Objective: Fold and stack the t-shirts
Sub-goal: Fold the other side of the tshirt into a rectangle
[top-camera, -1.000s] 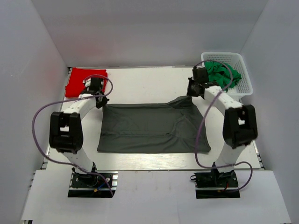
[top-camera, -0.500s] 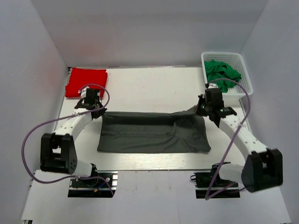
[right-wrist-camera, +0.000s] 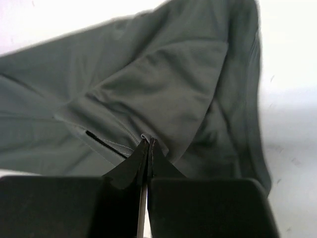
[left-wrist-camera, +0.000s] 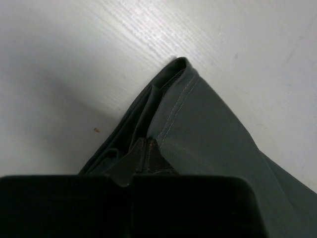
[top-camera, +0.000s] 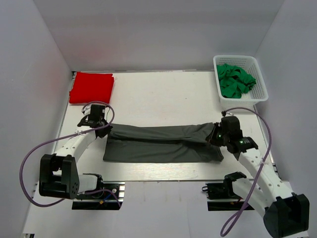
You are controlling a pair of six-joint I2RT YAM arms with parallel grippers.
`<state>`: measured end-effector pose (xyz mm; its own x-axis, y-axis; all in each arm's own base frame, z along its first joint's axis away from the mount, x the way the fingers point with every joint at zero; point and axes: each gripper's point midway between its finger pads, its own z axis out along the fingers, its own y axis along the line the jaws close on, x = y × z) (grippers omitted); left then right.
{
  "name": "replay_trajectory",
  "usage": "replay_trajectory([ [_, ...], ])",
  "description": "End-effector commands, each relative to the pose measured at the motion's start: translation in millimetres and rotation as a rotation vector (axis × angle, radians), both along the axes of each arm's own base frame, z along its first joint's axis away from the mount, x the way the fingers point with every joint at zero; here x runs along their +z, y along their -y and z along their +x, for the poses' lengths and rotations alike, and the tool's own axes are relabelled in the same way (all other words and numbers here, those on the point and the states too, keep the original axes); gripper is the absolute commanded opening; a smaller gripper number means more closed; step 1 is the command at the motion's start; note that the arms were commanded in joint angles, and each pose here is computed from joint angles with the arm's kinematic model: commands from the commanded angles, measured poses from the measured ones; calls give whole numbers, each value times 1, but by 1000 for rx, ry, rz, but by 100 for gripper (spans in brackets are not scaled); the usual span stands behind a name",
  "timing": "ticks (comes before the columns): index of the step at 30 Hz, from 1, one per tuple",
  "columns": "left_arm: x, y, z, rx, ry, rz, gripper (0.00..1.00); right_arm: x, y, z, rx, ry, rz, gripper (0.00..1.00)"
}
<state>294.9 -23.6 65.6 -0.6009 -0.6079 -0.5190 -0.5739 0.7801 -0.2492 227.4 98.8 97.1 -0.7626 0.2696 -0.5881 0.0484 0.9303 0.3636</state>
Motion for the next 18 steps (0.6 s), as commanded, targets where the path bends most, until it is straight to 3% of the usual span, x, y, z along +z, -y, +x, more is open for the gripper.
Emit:
replay_trajectory([
  [1,-2,2,-10,31,-8,-26,0,-13,-13,-26,13,-69,92,0],
  [5,-12,-6,-23,78,-74,3,0,-35,-23,-52,84,-149,142,0],
  [6,-12,-6,-24,86,-89,2,2,-40,-23,-57,86,-179,138,14],
  [8,-12,-11,-27,120,-116,21,26,-51,-21,-71,89,-255,124,37],
  [9,-12,-12,-32,120,-153,27,61,-54,-21,-76,100,-280,122,49],
  [10,-10,-15,-34,136,-161,39,77,-53,-22,-77,109,-286,126,70],
  [12,-5,-23,-42,191,-207,73,92,-47,-22,-78,120,-282,120,90],
  [13,-4,-29,-45,225,-227,83,100,-34,-23,-70,129,-242,117,90],
  [18,25,-36,-31,278,-185,111,100,-5,-20,-46,126,-133,80,90],
])
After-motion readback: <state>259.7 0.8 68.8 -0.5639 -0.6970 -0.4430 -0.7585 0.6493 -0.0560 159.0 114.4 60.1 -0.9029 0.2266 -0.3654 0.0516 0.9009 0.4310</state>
